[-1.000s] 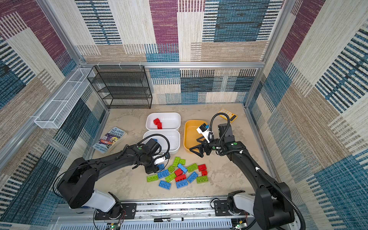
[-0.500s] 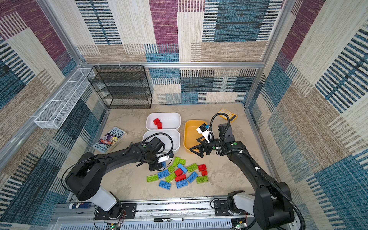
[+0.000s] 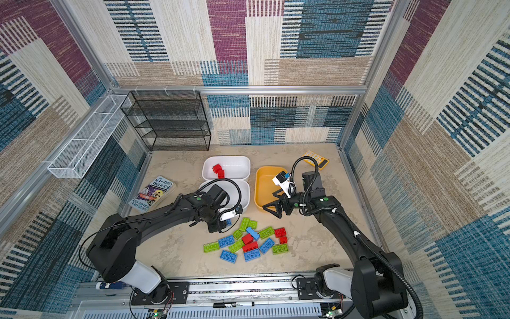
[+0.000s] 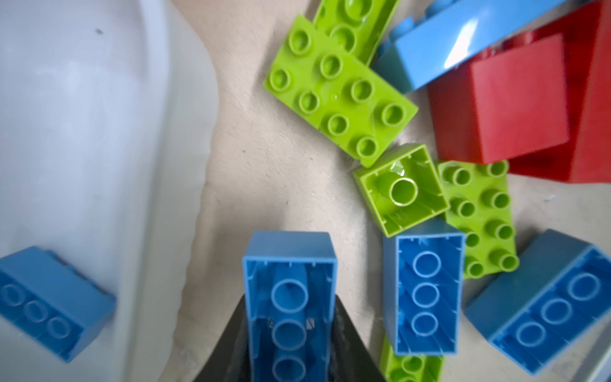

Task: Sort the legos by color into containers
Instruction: 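Carry the blue brick into the nearer white box and release it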

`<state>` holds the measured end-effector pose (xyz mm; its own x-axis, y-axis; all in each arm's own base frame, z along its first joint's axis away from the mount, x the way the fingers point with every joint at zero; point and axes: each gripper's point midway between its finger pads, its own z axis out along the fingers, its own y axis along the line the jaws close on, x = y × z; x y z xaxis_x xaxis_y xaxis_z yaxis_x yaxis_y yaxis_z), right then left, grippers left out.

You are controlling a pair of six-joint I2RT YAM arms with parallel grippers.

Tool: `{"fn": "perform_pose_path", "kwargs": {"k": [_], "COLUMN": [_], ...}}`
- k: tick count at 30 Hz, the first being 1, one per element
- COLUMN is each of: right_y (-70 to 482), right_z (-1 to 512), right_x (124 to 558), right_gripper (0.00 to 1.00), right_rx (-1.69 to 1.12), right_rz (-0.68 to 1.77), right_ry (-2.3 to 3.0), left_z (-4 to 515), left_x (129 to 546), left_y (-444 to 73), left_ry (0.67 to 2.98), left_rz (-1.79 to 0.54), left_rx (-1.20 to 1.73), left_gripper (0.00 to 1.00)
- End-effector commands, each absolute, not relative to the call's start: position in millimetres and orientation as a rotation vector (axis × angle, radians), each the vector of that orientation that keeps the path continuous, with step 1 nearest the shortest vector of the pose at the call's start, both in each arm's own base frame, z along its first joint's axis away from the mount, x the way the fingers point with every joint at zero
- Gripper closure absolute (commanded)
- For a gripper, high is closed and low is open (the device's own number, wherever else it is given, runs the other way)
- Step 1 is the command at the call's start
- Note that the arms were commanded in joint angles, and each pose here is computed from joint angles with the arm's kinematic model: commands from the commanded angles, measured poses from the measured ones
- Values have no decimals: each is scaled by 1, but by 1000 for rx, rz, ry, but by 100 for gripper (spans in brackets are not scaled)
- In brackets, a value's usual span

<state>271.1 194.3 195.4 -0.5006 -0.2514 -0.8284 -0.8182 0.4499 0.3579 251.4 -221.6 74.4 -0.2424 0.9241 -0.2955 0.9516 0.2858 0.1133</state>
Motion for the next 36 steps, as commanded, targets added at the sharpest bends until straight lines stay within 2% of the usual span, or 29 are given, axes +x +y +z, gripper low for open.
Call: {"fn": "perform_pose_path", "kwargs": {"k": [1, 7, 12, 16, 25, 29, 33, 36], "right_y": [195, 197, 197, 196, 195, 196, 196, 196], "right_z": [202, 208, 211, 212, 205, 205, 203, 203], "right_x": [273, 279, 283, 283, 282, 284, 284, 283], "right_gripper": [1, 1, 1, 1, 1, 1, 1, 1], "right_rx": [-905, -907, -910, -909, -902, -905, -905, -902], "right_rz": [1007, 1003, 989, 972, 972, 972, 980, 982], "right_ry": [1957, 1937, 1926, 1928, 1943, 1943, 1947, 1949], "left_z": [97, 146, 157, 135, 71, 58, 64, 74], "left_x": [246, 303, 355, 373, 375, 381, 390, 393], "left_y": [-210, -191, -197, -204, -202, -186, -183, -179], "left_ry": [2342, 2424, 2469, 2552, 2751, 2789, 2766, 2751], "left_rz": [-135, -55, -68, -74, -82, 38, 52, 71], "left_rx": [1631, 1275, 1073, 1007, 771, 659, 561, 514], "left_gripper": [74, 75, 76, 76, 77, 76, 67, 53]}}
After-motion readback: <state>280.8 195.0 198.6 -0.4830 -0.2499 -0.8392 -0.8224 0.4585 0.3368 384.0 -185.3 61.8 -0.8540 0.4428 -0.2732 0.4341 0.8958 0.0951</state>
